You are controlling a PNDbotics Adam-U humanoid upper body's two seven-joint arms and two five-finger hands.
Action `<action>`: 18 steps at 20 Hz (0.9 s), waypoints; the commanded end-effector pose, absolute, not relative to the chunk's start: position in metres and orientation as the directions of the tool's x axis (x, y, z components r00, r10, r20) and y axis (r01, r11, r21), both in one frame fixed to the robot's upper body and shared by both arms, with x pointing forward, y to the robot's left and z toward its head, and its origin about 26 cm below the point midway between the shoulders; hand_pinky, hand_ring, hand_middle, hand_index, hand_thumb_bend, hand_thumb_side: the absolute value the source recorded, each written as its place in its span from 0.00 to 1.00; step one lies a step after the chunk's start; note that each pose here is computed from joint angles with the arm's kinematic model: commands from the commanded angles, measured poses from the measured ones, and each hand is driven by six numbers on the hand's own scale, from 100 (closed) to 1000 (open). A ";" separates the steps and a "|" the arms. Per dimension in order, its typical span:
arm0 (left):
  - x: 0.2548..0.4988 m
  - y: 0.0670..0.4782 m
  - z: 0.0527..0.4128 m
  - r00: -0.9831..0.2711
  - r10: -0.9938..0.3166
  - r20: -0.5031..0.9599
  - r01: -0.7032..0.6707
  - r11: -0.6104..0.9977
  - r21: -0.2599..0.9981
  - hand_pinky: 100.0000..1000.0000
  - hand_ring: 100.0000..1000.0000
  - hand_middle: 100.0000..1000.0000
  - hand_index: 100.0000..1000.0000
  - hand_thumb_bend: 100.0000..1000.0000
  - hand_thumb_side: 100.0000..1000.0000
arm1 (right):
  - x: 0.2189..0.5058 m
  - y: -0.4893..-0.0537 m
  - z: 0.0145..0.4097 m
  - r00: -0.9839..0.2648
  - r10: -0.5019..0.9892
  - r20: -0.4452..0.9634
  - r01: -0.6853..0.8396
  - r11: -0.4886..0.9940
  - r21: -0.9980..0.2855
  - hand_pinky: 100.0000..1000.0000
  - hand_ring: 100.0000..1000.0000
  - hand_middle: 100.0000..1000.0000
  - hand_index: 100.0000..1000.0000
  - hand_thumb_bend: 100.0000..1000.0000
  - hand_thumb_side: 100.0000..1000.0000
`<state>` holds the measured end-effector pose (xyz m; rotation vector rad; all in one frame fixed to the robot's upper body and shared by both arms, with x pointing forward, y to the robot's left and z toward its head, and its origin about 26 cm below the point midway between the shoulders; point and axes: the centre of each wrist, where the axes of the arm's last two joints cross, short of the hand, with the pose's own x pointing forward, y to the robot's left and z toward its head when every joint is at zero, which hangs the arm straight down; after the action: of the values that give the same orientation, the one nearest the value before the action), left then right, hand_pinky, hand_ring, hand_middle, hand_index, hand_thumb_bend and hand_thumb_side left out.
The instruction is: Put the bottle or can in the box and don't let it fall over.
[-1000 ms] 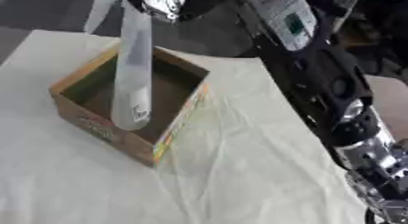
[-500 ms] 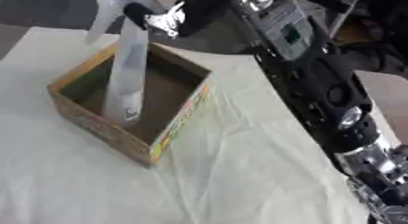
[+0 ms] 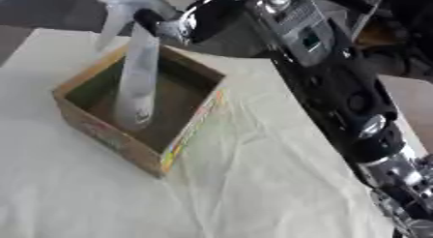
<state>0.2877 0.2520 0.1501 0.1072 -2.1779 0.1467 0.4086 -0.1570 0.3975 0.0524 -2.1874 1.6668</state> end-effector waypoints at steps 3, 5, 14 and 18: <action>0.287 0.251 0.157 -0.595 -0.021 0.803 -0.119 0.991 -0.062 0.79 0.39 0.58 0.68 0.07 0.78 | 0.409 -0.165 0.410 -0.935 0.239 0.261 -0.191 0.280 -0.941 0.92 0.71 0.77 0.79 0.00 0.23; 0.287 0.250 0.157 -0.593 -0.020 0.805 -0.118 0.991 -0.062 0.79 0.39 0.58 0.68 0.07 0.79 | 0.411 -0.167 0.410 -0.934 0.242 0.261 -0.189 0.286 -0.939 0.92 0.71 0.77 0.79 0.00 0.24; 0.287 0.251 0.157 -0.591 -0.021 0.806 -0.118 0.991 -0.061 0.79 0.39 0.59 0.68 0.07 0.79 | 0.415 -0.170 0.410 -0.930 0.232 0.286 -0.206 0.317 -0.926 0.92 0.71 0.77 0.79 0.00 0.28; 0.286 0.251 0.157 -0.592 -0.023 0.806 -0.122 0.991 -0.061 0.79 0.39 0.59 0.68 0.07 0.78 | 0.415 -0.172 0.411 -0.927 0.229 0.296 -0.211 0.333 -0.919 0.92 0.70 0.76 0.79 0.00 0.29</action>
<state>0.2877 0.2519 0.1503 0.1062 -2.1764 0.1440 0.4193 -0.1681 0.3968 0.0049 -2.1917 1.6357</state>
